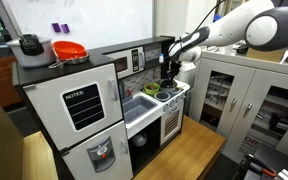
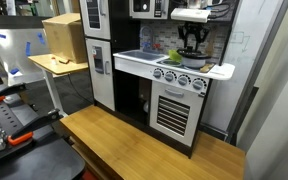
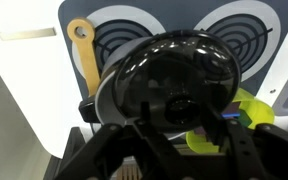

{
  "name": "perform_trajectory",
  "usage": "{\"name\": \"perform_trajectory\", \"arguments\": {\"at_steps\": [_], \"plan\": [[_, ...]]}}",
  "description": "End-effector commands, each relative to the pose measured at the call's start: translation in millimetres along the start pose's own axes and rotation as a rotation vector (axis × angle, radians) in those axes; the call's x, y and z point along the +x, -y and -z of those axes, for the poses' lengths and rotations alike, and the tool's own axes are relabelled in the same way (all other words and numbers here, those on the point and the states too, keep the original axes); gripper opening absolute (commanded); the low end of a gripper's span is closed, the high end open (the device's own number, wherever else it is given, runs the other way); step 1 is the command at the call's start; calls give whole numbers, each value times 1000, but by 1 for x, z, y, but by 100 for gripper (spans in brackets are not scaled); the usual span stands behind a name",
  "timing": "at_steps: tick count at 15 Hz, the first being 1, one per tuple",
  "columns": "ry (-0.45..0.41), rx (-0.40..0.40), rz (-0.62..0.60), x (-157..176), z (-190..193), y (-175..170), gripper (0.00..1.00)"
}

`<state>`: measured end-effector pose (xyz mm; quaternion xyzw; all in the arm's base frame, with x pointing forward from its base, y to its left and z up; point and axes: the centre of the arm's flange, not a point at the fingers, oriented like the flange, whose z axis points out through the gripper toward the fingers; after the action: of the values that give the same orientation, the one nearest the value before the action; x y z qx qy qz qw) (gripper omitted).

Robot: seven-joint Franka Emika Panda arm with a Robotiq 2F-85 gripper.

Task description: Take off the lid from the pot and put it in the sink

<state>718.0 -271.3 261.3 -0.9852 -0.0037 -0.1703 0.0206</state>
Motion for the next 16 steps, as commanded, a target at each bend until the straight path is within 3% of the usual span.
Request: {"name": "perform_trajectory", "arguments": {"at_steps": [1,4,16], "plan": [[26,15,-29,11,-4,-8,24],[28,15,-43,14,-4,-9,8],[-37,-21,-45,8,31,-2,8]]}}
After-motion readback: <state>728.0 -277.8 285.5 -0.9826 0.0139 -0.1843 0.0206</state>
